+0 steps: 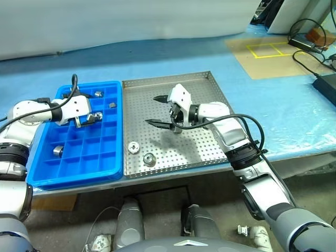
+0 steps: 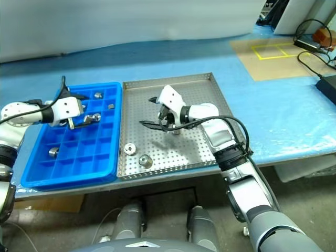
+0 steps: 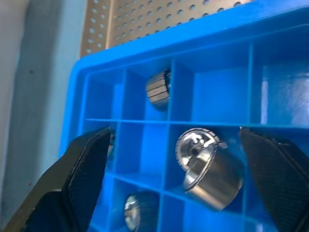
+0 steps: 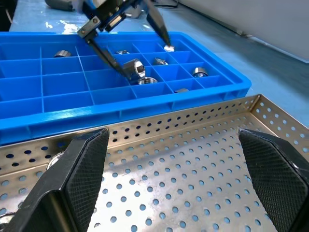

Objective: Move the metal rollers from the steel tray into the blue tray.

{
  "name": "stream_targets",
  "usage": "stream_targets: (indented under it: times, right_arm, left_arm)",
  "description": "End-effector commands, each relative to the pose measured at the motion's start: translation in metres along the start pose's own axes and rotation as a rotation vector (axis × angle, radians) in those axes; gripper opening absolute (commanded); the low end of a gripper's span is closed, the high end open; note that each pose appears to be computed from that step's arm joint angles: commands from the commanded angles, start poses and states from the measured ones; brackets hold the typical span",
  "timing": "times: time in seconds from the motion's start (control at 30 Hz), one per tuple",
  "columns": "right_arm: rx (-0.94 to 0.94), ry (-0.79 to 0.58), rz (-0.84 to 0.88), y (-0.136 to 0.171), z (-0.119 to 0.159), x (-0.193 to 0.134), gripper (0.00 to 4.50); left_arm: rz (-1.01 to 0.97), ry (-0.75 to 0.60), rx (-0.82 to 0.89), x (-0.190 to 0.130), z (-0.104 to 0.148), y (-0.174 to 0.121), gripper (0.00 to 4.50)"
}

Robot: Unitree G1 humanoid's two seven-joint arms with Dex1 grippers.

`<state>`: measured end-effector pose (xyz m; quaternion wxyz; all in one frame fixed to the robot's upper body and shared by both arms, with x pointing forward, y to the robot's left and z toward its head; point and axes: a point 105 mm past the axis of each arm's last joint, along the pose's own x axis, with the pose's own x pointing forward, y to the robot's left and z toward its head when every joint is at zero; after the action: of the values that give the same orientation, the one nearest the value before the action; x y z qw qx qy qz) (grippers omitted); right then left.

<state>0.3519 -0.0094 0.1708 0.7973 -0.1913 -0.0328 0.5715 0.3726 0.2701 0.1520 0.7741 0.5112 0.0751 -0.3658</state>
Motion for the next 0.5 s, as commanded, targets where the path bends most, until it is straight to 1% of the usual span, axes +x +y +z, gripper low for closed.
stream_targets:
  times: [0.03,0.17,0.27,0.37,0.5]
  right_arm:
    - [-0.043,-0.029,-0.023,-0.002,0.012,-0.006,4.50]
    - [-0.036,-0.027,-0.027,-0.001,0.011,-0.007,4.50]
    - [-0.030,-0.027,-0.028,-0.001,0.010,-0.006,4.50]
    - [-0.034,-0.021,-0.030,-0.001,0.009,-0.006,4.50]
    - [-0.039,-0.013,-0.033,-0.002,0.008,-0.007,4.50]
  left_arm:
    - [0.004,0.033,0.032,-0.010,-0.005,0.009,4.47]
    - [-0.003,0.071,0.011,-0.016,-0.016,0.008,4.47]
    - [0.025,0.103,0.024,-0.014,-0.023,0.007,4.47]
    - [0.037,0.085,-0.006,-0.007,-0.022,0.006,4.47]
    - [0.047,0.070,0.004,0.001,-0.018,0.004,4.47]
